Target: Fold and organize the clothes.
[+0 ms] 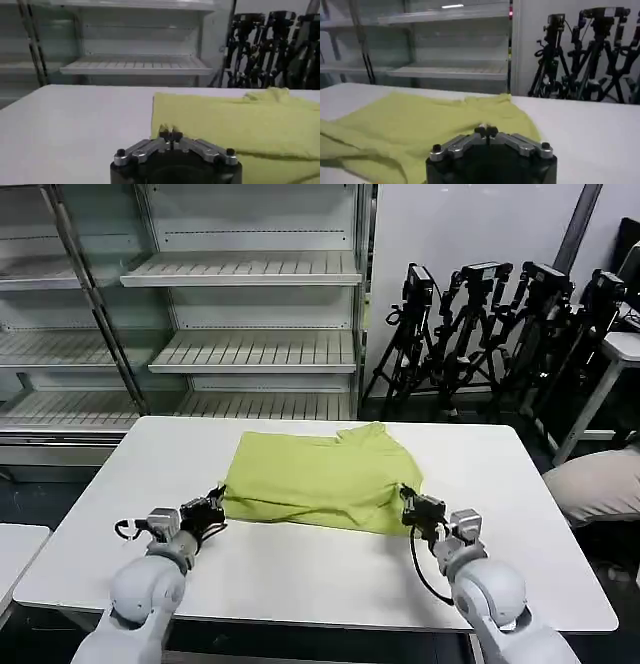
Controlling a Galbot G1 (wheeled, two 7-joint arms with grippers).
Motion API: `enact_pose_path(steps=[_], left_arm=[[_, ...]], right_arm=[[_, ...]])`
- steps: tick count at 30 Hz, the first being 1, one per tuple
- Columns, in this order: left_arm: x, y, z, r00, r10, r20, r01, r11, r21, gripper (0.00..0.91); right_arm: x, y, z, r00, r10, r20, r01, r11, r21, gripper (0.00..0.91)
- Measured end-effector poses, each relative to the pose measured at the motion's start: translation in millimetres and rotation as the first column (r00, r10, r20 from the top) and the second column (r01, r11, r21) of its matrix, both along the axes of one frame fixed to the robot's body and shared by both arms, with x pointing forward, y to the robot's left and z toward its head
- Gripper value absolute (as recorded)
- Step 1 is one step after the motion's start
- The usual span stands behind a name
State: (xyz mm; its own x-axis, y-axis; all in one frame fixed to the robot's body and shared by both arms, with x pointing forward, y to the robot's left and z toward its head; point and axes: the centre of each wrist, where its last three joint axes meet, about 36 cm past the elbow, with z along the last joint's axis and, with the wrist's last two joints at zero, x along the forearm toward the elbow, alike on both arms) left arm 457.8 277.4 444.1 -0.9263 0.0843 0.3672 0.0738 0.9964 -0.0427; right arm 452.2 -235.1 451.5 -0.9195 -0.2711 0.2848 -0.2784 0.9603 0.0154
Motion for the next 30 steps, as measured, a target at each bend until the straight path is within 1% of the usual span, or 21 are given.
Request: enact_pose_path(steps=[3,4,5,6,7,12,17,22,28,29,30], left_arm=[[9,1,-2.1,1.0,-0.001,-0.005,0.001,1.0,0.001,0.01],[12,1,-2.5,1.0,-0.003,-0.006,0.003,1.0,0.002,0.03],[15,1,-3.3,1.0,-0.003,-0.009,0.003,1.0,0.006,0.474],[18,1,-4.2,1.0,-0.003,-0.011,0.003,1.0,0.009,0.907],[20,2,-4.9,1.0,-0.002,-0.013,0.002,1.0,0.014,0.907],[28,4,-10.5,1.0,0.006,-0.027,-0.005,0.999,0.034,0.907],[28,10,-11.2,0.999,0.014,-0.029,-0.013,0.998,0.055,0.907],[17,17,-7.2,1.0,0.009,-0.021,-0.008,0.997,0.083,0.907],[0,22,-11.8,0.999,-0.009,-0.04,0.014,0.992,0.129,0.907],[-1,23,-12.3,0.999,-0.009,-0.043,0.015,0.991,0.134,0.907],[-2,24,-13.2,0.999,-0.013,-0.047,0.02,0.99,0.138,0.907]], right_arm=[[6,1,-4.4,1.0,0.0,-0.007,0.0,1.0,-0.006,0.0],[8,1,-5.8,1.0,-0.002,-0.01,0.001,1.0,-0.008,0.0],[9,2,-7.0,1.0,-0.003,-0.011,0.003,1.0,-0.012,0.0],[11,3,-8.0,1.0,-0.003,-0.013,0.003,1.0,-0.014,0.101],[13,3,-8.9,1.0,-0.007,-0.014,0.006,1.0,-0.016,0.907],[19,2,-12.1,1.0,-0.024,-0.018,0.024,0.999,-0.024,0.907],[16,-4,-12.7,0.999,-0.044,-0.029,0.043,0.998,-0.036,0.907],[-4,-10,-13.2,0.997,-0.056,-0.045,0.054,0.997,-0.056,0.907],[-29,-15,-18.9,0.993,-0.077,-0.088,0.07,0.994,-0.079,0.907],[-32,-15,-19.6,0.993,-0.078,-0.094,0.07,0.994,-0.081,0.383],[-35,-15,-19.9,0.992,-0.079,-0.099,0.071,0.994,-0.081,0.0]])
